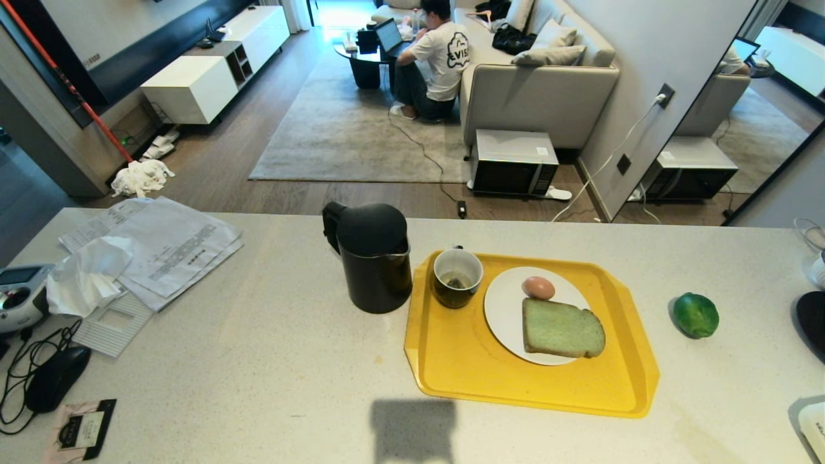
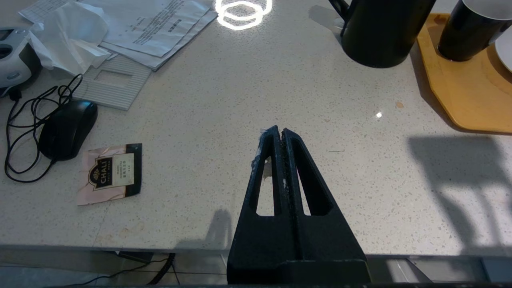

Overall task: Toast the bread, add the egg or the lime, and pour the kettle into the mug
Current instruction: Pick up the kettle

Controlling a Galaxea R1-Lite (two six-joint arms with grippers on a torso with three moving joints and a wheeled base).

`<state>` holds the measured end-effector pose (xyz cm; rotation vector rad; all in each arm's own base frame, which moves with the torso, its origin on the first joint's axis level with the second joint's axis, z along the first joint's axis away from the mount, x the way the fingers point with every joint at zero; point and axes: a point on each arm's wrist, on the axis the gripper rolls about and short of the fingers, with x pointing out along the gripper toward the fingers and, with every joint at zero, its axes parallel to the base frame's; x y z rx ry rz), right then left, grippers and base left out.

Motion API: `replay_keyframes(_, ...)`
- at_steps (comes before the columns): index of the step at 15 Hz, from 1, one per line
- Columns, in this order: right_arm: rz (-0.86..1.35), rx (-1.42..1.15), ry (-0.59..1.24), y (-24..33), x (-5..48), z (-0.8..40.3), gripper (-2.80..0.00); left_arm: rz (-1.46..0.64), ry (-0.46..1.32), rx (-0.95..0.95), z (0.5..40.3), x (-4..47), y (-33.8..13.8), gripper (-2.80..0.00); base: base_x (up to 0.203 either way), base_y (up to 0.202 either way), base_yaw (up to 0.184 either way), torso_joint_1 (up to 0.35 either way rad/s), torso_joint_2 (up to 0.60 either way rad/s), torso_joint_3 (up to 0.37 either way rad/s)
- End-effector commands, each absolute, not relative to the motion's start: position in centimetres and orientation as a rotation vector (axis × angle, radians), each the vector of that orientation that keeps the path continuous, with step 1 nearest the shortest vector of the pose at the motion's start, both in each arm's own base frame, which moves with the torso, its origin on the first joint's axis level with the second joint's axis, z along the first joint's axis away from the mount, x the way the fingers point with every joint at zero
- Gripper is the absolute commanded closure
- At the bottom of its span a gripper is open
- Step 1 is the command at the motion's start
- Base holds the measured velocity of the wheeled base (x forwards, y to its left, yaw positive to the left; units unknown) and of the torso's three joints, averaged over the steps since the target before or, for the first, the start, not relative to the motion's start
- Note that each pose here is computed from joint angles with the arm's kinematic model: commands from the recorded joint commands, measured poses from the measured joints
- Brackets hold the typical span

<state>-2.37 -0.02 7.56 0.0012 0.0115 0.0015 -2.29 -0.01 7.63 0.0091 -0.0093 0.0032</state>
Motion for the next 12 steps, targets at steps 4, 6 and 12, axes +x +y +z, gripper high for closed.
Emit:
replay_keyframes(4,0.002,0.001,0.014,0.0,-2.4,7.6,0.0,0.003,-0.011,0.01,7.6,-2.3,0.0,0.0,0.0,0.0,0.0,0.0,0.0,0.0)
replay_keyframes(6,0.003,0.001,0.014,0.0,-2.4,7.6,0.0,0.003,-0.012,0.014,7.7,-2.3,0.0,0.0,0.0,0.0,0.0,0.0,0.0,0.0)
replay_keyframes(12,0.0,0.001,0.014,0.0,-2.4,7.6,0.0,0.0,-0.058,0.011,10.9,-2.8,0.0,0.0,0.0,0.0,0.0,0.0,0.0,0.0)
